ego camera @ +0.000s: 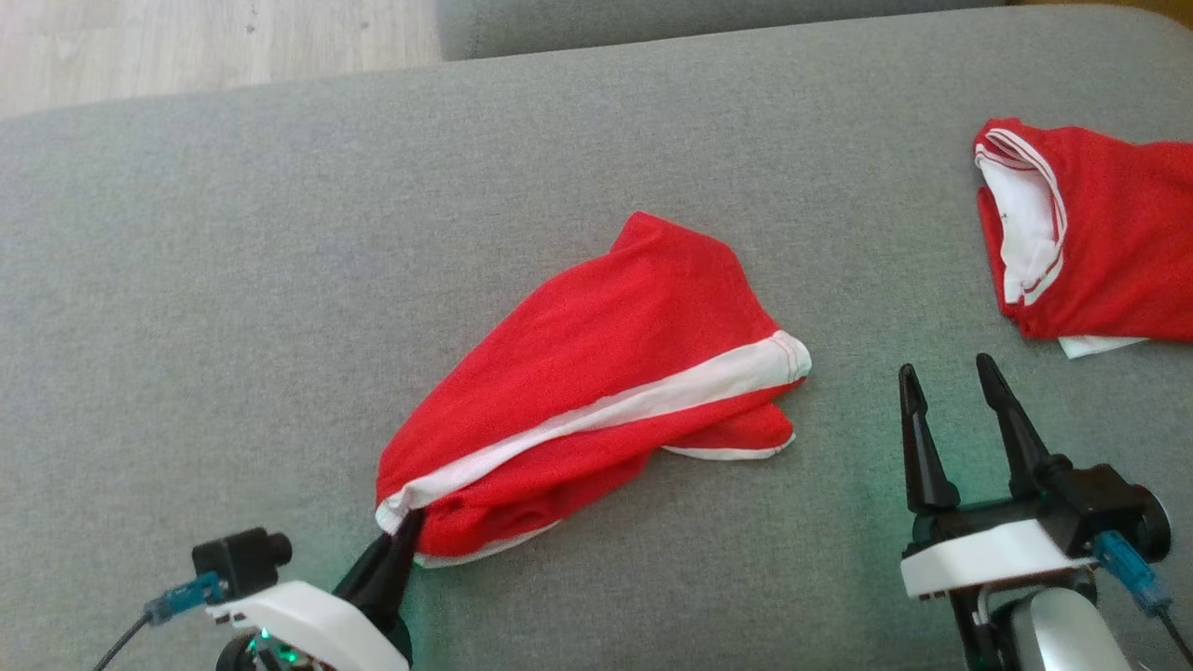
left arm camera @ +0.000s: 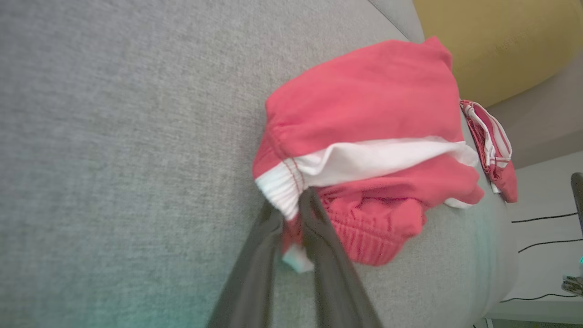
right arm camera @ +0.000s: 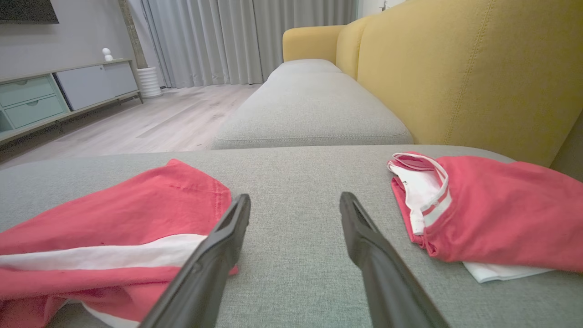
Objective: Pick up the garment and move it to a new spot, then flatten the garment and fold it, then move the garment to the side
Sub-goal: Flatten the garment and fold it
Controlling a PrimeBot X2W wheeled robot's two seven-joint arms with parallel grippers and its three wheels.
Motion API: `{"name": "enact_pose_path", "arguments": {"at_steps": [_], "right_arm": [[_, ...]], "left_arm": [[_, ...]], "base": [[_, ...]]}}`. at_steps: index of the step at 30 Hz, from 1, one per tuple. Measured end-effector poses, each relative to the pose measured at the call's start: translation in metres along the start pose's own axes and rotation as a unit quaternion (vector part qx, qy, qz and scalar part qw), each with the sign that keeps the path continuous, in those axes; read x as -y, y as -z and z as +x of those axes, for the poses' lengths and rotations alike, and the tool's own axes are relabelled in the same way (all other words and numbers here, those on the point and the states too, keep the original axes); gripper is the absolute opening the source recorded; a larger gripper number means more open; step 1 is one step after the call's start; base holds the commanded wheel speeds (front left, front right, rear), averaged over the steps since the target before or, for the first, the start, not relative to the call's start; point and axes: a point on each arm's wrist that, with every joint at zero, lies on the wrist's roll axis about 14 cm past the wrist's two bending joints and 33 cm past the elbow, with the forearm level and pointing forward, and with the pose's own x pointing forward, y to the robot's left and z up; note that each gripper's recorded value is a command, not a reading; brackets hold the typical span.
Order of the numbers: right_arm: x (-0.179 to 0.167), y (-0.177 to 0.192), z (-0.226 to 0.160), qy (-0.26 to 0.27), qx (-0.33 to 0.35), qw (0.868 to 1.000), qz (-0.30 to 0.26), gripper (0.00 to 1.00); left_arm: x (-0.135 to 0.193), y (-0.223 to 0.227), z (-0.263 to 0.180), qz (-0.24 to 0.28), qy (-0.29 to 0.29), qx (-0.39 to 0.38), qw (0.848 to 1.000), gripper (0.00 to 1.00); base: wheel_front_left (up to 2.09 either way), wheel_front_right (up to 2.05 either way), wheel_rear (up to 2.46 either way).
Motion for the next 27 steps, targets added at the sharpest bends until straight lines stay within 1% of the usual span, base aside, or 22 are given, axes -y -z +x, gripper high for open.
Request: {"name": "enact_pose_path", "arguments": {"at_steps": [1,5,9,11,15,18,22,27], "right_arm": [[0.000,-0.001,0.000,-0.001,0.001,1.000,0.000,1.00],[-0.001,-0.004,-0.003,-0.001,0.006,1.000,-0.001,1.00],[0.002,-0.003,-0.013,0.005,0.004,1.000,-0.001,1.00],[0.003,-0.001,-0.019,0.009,0.001,1.000,0.000,1.00],[0.006,-0.004,-0.023,0.014,0.005,1.000,-0.001,1.00],[0.007,-0.004,-0.024,0.016,0.005,1.000,0.000,1.00],[0.007,-0.001,-0.025,0.017,0.001,1.000,0.001,1.00],[0.010,0.001,-0.026,0.022,-0.002,1.000,0.003,1.00]], "left_arm": [[-0.001,0.000,0.000,-0.003,-0.003,0.001,1.000,1.00],[0.002,-0.011,-0.004,-0.026,0.006,0.029,0.999,1.00],[0.008,-0.021,-0.017,-0.069,0.023,0.061,0.996,1.00],[0.003,-0.026,-0.026,-0.085,0.013,0.080,0.993,1.00],[-0.015,-0.045,-0.038,-0.095,-0.023,0.124,0.987,1.00],[-0.013,-0.045,-0.035,-0.102,-0.027,0.121,0.987,1.00],[-0.005,-0.034,-0.024,-0.133,-0.018,0.097,0.986,1.00],[-0.001,-0.027,-0.010,-0.128,-0.017,0.070,0.989,1.00]], "base": [[0.00,0.00,0.00],[0.00,0.00,0.00],[0.00,0.00,0.00],[0.00,0.00,0.00],[0.00,0.00,0.00],[0.00,0.00,0.00],[0.00,0.00,0.00],[0.00,0.00,0.00]]}}
